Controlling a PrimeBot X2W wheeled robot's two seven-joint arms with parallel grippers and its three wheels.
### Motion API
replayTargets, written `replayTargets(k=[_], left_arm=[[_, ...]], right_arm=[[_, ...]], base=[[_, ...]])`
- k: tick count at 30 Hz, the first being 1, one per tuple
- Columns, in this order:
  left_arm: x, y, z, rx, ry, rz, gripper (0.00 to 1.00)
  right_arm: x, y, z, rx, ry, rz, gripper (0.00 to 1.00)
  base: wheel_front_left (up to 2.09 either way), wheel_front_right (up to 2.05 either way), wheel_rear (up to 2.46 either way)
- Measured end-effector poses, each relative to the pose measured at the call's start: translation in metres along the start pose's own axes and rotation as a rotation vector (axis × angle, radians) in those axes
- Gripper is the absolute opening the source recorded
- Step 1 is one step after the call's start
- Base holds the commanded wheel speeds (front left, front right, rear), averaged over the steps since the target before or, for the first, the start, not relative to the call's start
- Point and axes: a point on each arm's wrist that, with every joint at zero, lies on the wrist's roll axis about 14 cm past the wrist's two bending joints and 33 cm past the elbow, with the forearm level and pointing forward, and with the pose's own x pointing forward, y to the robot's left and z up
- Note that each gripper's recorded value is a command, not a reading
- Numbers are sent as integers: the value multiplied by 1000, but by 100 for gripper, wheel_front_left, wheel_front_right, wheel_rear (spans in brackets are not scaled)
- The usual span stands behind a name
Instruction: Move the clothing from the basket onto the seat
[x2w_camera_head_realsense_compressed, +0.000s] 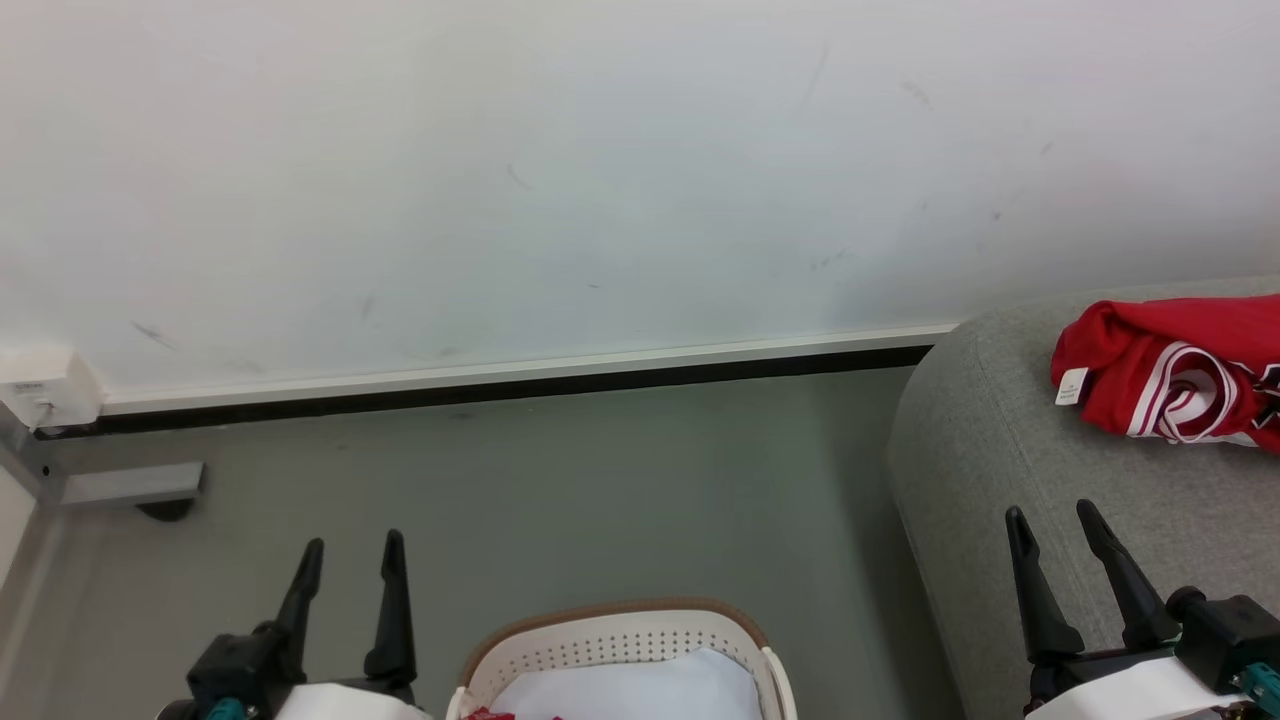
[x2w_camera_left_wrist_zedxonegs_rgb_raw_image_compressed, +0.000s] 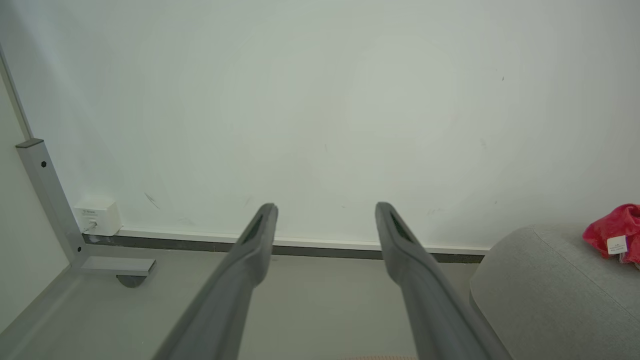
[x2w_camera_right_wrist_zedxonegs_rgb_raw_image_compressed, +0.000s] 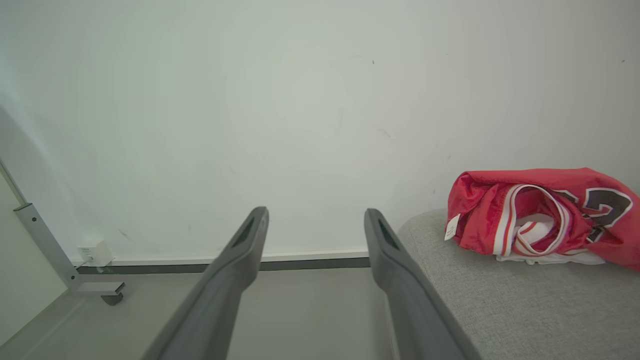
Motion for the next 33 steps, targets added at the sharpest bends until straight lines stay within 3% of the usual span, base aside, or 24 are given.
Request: replayTargets(k=[17, 33], left_arm=[[11, -10, -9, 15, 23, -47, 100], [66, -76, -118, 56, 316, -306, 100]], right_arm=[[1, 0, -3, -2, 12, 5, 100], [31, -47, 10, -20, -30, -120, 100]], base=[[0, 0, 0], [0, 0, 0]])
